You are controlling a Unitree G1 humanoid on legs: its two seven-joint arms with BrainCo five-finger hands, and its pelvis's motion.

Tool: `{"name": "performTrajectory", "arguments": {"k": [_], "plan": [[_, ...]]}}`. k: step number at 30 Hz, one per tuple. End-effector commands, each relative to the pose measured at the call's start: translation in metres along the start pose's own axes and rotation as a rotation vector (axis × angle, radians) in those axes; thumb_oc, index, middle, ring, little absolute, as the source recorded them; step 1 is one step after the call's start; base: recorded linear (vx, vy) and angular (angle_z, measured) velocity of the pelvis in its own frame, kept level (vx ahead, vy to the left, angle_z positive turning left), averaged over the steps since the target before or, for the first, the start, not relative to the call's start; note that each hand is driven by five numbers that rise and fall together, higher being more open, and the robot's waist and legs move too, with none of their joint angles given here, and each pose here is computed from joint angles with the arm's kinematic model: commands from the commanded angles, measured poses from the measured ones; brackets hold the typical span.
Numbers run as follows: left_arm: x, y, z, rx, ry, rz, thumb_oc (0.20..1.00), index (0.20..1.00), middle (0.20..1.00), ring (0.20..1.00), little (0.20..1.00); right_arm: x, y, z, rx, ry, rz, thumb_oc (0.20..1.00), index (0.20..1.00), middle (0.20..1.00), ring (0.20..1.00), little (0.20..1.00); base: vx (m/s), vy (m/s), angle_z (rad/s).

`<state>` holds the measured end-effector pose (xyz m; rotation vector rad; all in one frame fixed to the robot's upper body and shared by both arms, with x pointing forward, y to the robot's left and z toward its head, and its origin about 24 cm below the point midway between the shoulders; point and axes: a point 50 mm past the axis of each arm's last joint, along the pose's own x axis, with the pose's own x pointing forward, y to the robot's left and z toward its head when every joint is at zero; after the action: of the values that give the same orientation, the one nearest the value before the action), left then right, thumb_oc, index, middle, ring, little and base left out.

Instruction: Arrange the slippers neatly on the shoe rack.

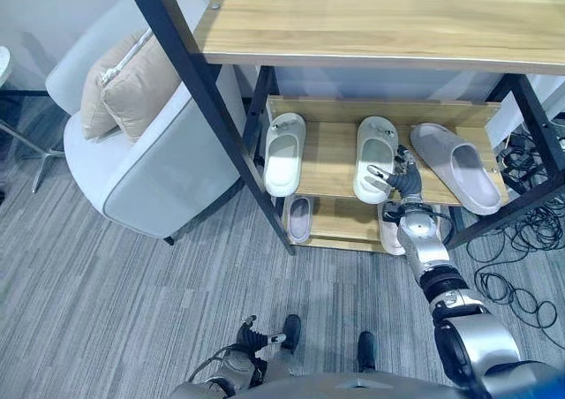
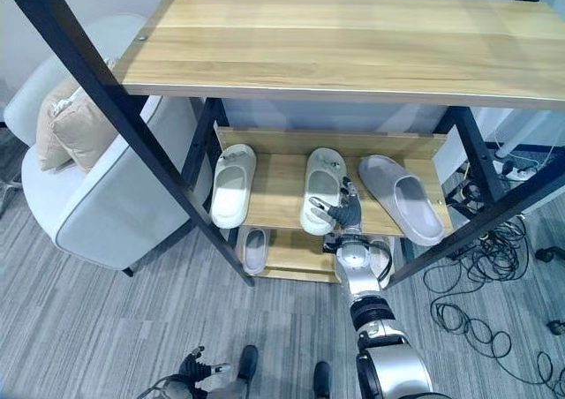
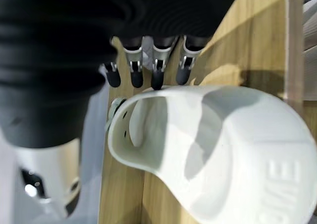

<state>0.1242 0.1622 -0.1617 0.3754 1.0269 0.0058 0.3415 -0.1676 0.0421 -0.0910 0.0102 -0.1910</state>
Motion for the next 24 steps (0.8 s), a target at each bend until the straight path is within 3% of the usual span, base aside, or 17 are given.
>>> {"name": "performTrajectory", "arguments": {"k": [1,24], "plan": [[-0.013,-0.019,-0.035,0.036,0.158,-0.040,1.000,1.000,1.000,1.000,1.000,0.018,0.007,0.036,-0.027,-0.123,0.011,1.000,1.000,1.000,1.000,1.000,0.00,0.000,0.00],[-0.015,-0.022,-0.038,0.038,0.156,-0.044,1.000,1.000,1.000,1.000,1.000,0.023,0.029,0.044,-0.034,-0.136,0.066,1.000,1.000,1.000,1.000,1.000,0.00,0.001,0.02]]}}
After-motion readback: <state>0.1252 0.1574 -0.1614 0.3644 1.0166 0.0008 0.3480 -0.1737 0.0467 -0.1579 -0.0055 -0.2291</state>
